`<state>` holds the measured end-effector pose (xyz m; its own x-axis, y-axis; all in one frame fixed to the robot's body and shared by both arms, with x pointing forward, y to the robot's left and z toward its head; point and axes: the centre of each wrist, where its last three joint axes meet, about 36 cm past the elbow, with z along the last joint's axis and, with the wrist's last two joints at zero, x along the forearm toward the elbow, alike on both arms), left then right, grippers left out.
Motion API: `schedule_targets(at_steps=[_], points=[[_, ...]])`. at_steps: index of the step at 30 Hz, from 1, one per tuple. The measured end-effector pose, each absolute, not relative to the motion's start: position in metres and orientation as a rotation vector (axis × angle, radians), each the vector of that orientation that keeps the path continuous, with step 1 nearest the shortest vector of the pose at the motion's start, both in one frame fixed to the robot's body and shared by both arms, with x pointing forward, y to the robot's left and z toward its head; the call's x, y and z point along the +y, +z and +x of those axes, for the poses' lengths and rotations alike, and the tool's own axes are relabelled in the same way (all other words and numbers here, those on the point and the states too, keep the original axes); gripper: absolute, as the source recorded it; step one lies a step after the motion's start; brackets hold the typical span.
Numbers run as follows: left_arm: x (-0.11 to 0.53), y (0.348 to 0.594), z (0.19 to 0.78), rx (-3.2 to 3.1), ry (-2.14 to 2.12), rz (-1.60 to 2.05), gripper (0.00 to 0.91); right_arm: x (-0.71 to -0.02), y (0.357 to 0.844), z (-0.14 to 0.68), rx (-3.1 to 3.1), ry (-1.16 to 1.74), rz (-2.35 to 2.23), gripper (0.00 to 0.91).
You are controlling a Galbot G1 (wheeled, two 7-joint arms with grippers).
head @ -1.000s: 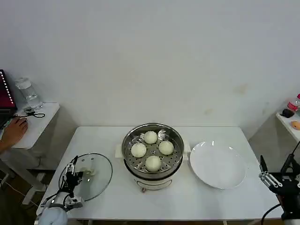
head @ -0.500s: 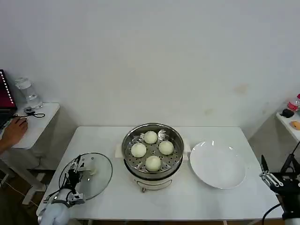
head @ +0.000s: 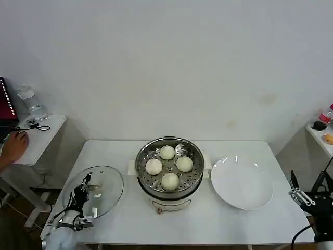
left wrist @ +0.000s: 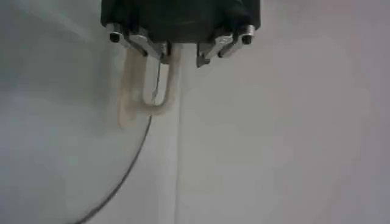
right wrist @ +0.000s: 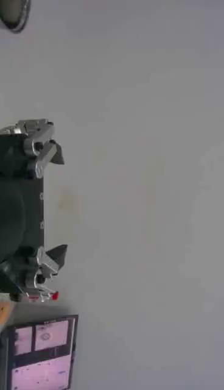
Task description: Take steamed baozi put them in steamer then cover it.
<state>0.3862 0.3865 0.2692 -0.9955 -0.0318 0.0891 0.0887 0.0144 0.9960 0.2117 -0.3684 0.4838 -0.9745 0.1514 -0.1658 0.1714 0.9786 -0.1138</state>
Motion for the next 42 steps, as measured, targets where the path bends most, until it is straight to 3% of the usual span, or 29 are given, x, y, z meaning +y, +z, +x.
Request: schedule_targets(at_steps=[7, 12, 29, 42], points=[[0.39, 0.284, 0.378, -2.202, -2.191, 0.05, 0.0, -0.366, 0.486, 0.214, 2.968, -0.192, 0.216, 0.907], [0.393, 0.312, 0.372, -2.211, -2.203, 0.137, 0.0, -0.366, 0.483, 0.216, 2.982, -0.201, 0.195, 0.907], [0.367, 0.459, 0.389, -2.264, -2.198, 0.252, 0.0, -0.358, 0.472, 0.22, 3.03, -0.209, 0.093, 0.907], [0.273, 0.493, 0.425, -2.36, -2.12, 0.081, 0.0, -0.345, 0.452, 0.225, 3.092, -0.171, 0.035, 0.907]])
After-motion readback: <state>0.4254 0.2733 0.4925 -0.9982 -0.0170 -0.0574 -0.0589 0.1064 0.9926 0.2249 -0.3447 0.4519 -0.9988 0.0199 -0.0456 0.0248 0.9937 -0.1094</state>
